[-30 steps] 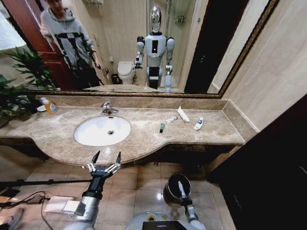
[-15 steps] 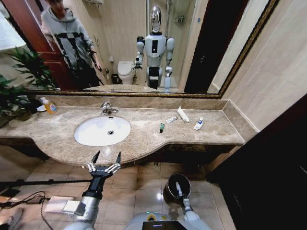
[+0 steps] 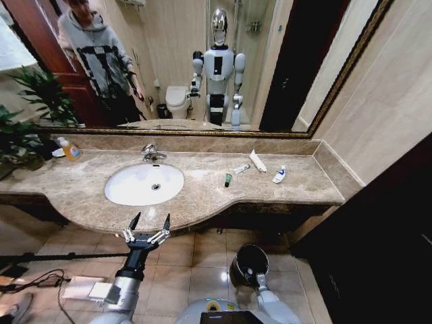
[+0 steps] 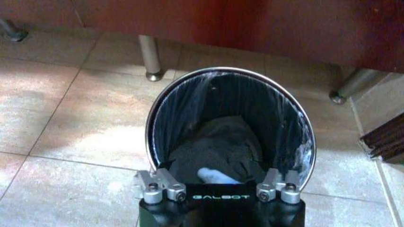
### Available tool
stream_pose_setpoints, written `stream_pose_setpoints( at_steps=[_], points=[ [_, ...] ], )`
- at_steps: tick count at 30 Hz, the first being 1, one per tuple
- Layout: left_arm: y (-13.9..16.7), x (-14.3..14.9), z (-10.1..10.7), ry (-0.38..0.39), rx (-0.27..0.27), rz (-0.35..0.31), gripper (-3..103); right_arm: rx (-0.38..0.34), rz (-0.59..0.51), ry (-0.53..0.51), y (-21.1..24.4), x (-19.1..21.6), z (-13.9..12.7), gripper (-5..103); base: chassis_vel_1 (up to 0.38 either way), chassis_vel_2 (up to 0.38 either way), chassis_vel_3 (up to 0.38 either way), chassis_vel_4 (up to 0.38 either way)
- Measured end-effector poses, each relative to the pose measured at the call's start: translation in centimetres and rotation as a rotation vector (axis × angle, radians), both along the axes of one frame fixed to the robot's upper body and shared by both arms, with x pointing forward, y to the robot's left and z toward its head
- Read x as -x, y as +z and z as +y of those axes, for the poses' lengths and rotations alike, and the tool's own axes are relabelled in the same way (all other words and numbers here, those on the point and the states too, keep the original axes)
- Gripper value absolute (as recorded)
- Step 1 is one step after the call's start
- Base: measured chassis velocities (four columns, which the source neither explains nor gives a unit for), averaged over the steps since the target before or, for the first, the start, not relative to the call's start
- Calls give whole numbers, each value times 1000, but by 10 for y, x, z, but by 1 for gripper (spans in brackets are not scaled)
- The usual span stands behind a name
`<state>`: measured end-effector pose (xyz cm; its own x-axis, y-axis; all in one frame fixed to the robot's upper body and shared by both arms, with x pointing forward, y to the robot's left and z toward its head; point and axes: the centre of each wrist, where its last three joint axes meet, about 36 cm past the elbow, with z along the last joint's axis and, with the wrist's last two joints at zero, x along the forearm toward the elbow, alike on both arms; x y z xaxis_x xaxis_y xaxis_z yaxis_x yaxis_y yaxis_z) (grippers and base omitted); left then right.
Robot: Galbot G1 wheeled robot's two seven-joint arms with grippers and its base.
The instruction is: Pick up the trash from the sink and place it in the trash bin.
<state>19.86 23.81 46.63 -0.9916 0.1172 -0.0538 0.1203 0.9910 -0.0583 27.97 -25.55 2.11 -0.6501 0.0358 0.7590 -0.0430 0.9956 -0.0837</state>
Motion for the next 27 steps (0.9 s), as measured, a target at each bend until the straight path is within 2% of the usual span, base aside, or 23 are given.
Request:
stream_pose_setpoints(
  at_steps=[1, 5, 13, 21, 23, 24, 25, 27],
  points=[
    [0, 0, 0, 0, 0, 0, 100, 0, 0, 0, 0, 0, 0, 77, 0, 0, 0, 0],
    [0, 0, 0, 0, 0, 0, 100, 14, -13, -8, -1, 11, 0, 97, 0, 0, 0, 0],
    [0, 0, 0, 0, 0, 0, 100, 7, -68, 16, 10, 24, -4, 100, 0, 0, 0, 0],
    [0, 0, 0, 0, 0, 0, 100, 9, -154, 59, 45, 47, -16, 100, 0, 0, 0, 0],
    [0, 0, 0, 0, 0, 0, 100, 14, -218, 62, 62, 58, -16, 100, 0, 0, 0, 0],
    [0, 0, 0, 0, 0, 0, 100, 32, -283, 57, 70, 62, -16, 100, 0, 0, 0, 0],
    [0, 0, 0, 0, 0, 0, 100, 32, -283, 57, 70, 62, -16, 100, 0, 0, 0, 0],
    [0, 0, 0, 0, 0, 0, 100, 77, -380, 47, 84, 69, -19, 100, 0, 0, 0, 0]
  ],
)
